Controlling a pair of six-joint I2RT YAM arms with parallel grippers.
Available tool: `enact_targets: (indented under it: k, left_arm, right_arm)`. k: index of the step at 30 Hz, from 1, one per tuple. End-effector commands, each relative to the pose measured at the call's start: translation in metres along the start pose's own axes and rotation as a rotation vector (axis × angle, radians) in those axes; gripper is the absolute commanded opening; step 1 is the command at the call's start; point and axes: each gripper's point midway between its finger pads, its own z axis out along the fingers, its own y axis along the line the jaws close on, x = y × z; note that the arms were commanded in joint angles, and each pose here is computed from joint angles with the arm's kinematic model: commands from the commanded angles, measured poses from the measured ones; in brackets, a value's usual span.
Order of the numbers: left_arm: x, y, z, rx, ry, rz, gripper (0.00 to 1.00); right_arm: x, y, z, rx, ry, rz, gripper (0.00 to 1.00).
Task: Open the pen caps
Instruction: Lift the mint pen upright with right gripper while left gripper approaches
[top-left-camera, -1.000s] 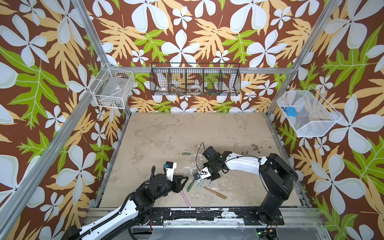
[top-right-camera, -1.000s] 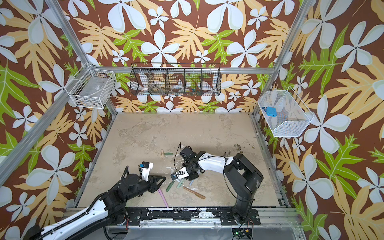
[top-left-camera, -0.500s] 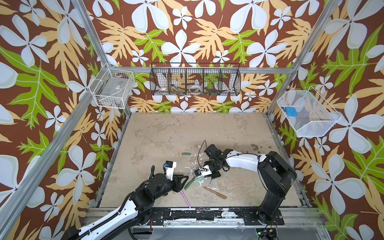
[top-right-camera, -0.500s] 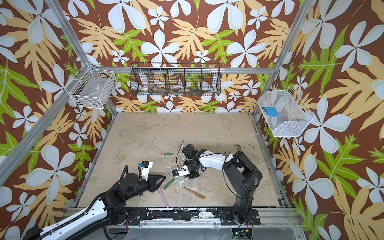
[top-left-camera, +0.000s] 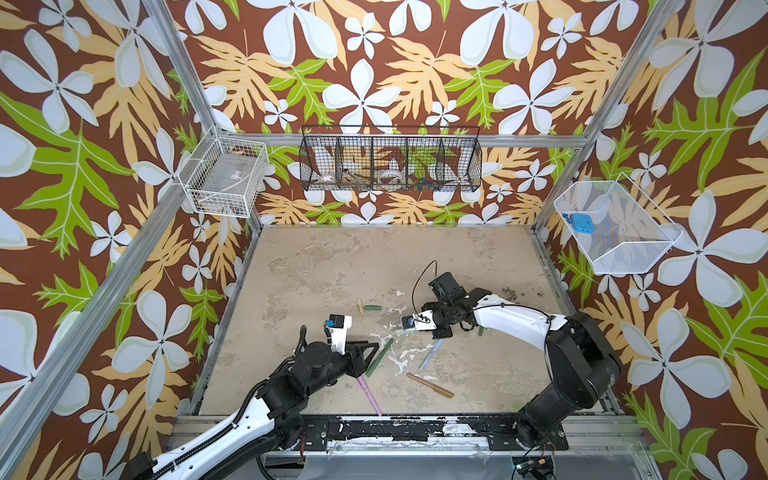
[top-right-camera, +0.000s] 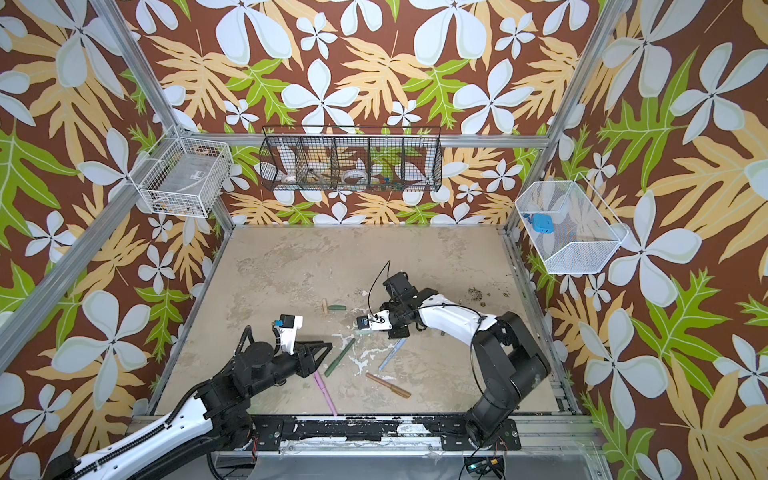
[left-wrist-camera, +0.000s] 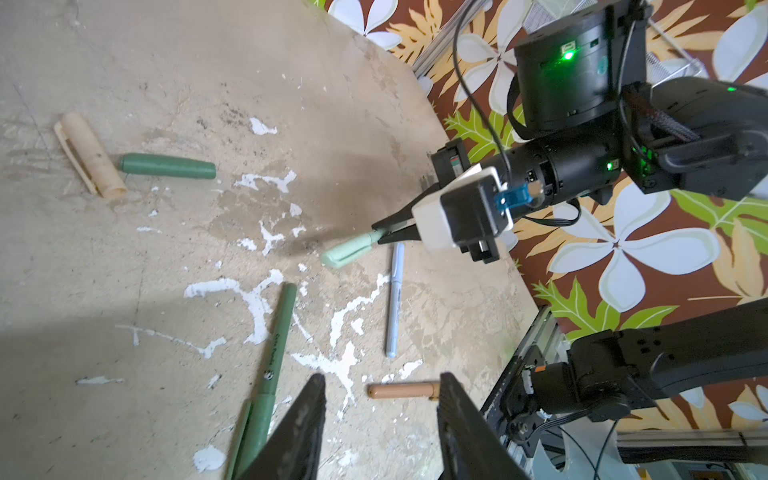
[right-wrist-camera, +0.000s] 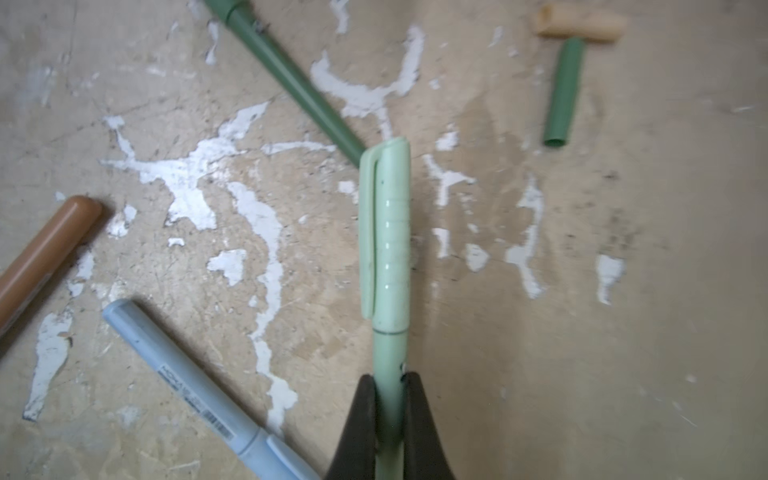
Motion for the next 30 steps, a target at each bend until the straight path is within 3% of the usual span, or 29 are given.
enact_targets:
  k: [1, 8, 15, 19, 24, 30]
  left_arm:
    - [-0.03, -0.017, -0.002, 0.02, -0.093, -0.017, 0.47]
    - [-0.092, -0.054, -0.003, 0.022, -0.229, 0.014, 0.54]
    - [-0.124, -0.094, 0.023, 0.079, -0.229, 0.057, 0.55]
    - [-0.146, -0.113, 0.027, 0.106, -0.272, 0.093, 0.58]
    - [-0.16, -0.131, 0.037, 0.129, -0.251, 0.143, 0.6]
    - [-0.166, -0.112, 0.042, 0.142, -0.281, 0.098, 0.6]
  right_arm:
    - [-0.029, -0.037, -0.032, 0.11, -0.176, 0.13, 0.07]
    - [-0.067, -0.07, -0.099, 0.293, -0.415, 0.293, 0.08]
    - [-0.096, -0.057, -0.151, 0.317, -0.646, 0.451, 0.06]
    - [-0.091, -0.055, -0.165, 0.378, -0.674, 0.537, 0.0]
    - [-0.08, -0.063, -0.167, 0.397, -0.638, 0.699, 0.0]
    - [-0.082, -0.064, -0.155, 0.385, -0.668, 0.766, 0.0]
